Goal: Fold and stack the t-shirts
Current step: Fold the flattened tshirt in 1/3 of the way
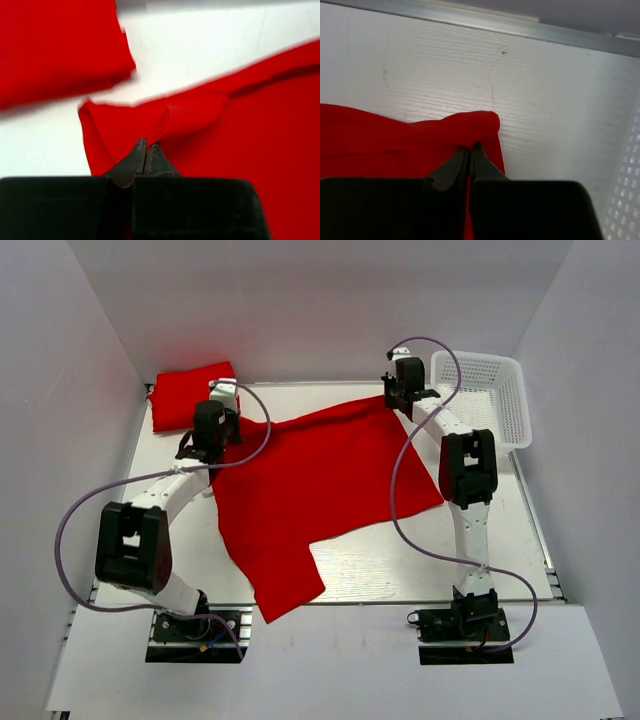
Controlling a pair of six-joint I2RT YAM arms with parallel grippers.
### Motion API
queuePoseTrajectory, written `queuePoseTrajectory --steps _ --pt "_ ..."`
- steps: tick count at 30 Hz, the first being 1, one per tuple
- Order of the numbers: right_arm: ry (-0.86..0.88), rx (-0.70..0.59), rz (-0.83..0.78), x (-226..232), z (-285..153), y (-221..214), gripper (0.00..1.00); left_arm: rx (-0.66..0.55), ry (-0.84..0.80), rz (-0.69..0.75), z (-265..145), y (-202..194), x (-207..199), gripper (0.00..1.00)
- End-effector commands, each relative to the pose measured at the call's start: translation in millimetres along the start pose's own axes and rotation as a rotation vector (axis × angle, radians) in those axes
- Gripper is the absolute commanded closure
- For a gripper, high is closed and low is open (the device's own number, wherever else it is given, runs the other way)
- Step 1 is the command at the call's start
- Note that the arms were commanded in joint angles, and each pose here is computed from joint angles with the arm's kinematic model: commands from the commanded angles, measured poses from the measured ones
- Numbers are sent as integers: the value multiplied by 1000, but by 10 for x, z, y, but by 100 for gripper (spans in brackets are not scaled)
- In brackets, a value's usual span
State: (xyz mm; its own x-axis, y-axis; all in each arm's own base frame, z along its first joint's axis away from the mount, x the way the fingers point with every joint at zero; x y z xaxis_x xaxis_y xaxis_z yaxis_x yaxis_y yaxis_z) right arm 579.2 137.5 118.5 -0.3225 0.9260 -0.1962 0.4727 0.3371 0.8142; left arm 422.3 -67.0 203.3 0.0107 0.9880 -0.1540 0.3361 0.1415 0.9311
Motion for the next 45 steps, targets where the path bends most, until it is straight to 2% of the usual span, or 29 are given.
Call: queuePoseTrajectory --steps 1,5,8,12,13,17,23,29,30,32,34,35,38,39,40,41,42,43,45 --pt "-38 -87 -8 -193 -360 385 100 106 -32 -58 -368 -208 -58 100" --pt "-49 -43 -18 -217 -443 286 100 207 -86 -93 -609 -533 -128 100" --pt "-57 -16 -28 -232 -540 192 100 248 -67 -137 -724 -605 -150 100" --pt "-46 16 -33 -248 -615 134 100 215 -15 -160 -935 -558 -123 100" --pt "-43 21 -33 -249 -644 145 100 172 -5 -175 -1015 -467 -106 100" --pt "-35 23 -35 -274 -687 155 100 170 14 -210 -1177 -474 -92 100" --pt "-15 68 -38 -258 -784 62 100 245 51 -224 -1314 -683 -42 100" --pt "2 164 -26 -180 -809 -266 100 368 -24 -290 -1398 -1057 -132 100" --pt "14 172 -31 -152 -810 -293 99 435 -25 -300 -1436 -1199 -152 100" --pt "14 175 -28 -155 -815 -274 93 486 -33 -309 -1471 -1274 -167 100" --pt "27 199 -29 -142 -818 -300 77 546 -64 -330 -1539 -1367 -221 99" --pt "25 218 -31 -134 -822 -338 71 572 -75 -332 -1568 -1418 -228 96" --pt "-21 247 6 -155 -902 -375 46 639 -136 -352 -1675 -1493 -310 67" --pt "-9 240 8 -144 -944 -353 33 640 -124 -349 -1681 -1467 -302 45" --pt "-6 225 8 -139 -974 -320 24 648 -115 -351 -1698 -1461 -316 34" --pt "9 215 9 -115 -981 -311 22 655 -91 -345 -1713 -1451 -293 21" --pt "16 200 10 -115 -1012 -257 20 629 -104 -348 -1689 -1343 -327 0" --pt "26 186 11 -110 -1033 -221 10 618 -90 -344 -1683 -1296 -319 0" --pt "83 146 11 -36 -1037 -128 10 561 -44 -346 -1616 -1129 -306 0"
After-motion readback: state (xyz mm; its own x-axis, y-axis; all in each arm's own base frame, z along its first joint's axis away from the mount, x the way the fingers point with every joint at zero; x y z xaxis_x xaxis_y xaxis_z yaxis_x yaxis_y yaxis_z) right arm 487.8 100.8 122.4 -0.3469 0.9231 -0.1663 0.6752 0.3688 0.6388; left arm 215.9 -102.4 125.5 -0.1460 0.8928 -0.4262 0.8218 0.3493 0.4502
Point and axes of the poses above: each gripper's point midway between its finger pads, its own z axis out along the fingers, its own x axis along the line the jaws close on, y = z × x, the point moved 6 cm from there along -z, back along the fingers, and after that the axes turned 12 degrees about -z, right-handed, at the moved point
